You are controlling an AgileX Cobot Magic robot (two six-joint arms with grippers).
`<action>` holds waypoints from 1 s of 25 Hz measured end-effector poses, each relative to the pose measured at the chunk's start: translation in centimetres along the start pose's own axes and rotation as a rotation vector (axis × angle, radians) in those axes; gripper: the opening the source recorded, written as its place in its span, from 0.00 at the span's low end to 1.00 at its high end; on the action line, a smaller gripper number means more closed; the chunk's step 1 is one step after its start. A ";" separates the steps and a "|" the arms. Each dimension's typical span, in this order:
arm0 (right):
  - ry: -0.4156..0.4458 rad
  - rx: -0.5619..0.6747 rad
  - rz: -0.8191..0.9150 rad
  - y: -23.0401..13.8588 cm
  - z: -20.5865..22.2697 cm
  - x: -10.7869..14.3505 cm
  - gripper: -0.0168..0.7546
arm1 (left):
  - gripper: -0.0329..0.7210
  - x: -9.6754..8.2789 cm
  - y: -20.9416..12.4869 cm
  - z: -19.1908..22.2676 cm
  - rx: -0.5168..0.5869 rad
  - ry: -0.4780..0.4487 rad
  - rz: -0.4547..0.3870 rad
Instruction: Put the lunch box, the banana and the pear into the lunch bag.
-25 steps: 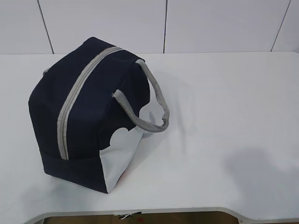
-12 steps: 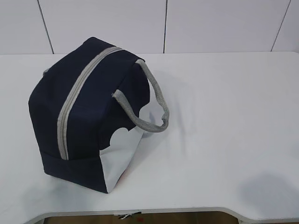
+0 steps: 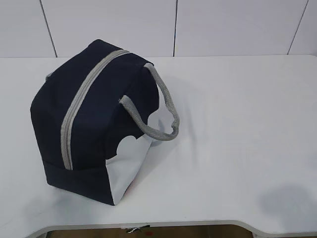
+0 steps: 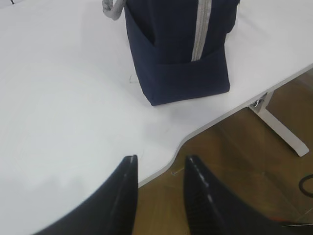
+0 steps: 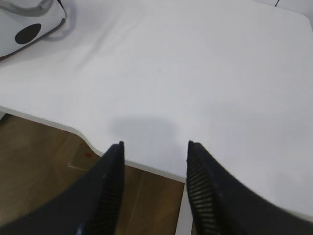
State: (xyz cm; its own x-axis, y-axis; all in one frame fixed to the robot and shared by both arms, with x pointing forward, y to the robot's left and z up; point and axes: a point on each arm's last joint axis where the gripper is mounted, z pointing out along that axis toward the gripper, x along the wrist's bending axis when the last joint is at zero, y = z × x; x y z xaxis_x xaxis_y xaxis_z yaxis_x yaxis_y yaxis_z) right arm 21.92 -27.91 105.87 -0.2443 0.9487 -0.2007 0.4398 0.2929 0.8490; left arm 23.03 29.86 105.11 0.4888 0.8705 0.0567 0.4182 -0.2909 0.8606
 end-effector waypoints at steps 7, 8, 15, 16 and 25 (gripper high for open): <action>-0.020 0.008 0.023 -0.3 0.7 -0.2 0.48 | 0.36 0.0 0.0 0.0 0.000 0.000 0.000; -0.029 0.013 0.039 -0.4 0.8 -0.3 0.48 | 0.36 0.0 0.0 0.0 0.000 0.000 0.000; -0.064 0.043 0.090 -0.9 1.1 -0.6 0.48 | 0.36 0.0 0.0 0.0 0.000 0.000 0.000; -0.066 0.043 0.090 -0.9 1.1 -0.6 0.48 | 0.36 0.0 0.0 0.0 0.000 0.000 0.000; -0.091 0.050 0.140 -0.9 1.1 -0.8 0.48 | 0.36 0.0 0.0 0.0 0.000 0.000 0.000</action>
State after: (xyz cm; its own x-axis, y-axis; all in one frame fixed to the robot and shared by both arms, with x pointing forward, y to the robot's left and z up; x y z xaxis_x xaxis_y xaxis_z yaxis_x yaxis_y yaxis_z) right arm 22.67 -28.85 104.68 -0.0997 0.9868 -0.1279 0.5070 0.1609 0.8468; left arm 23.03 29.86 105.11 0.4888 0.8705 0.0567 0.4182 -0.2909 0.8606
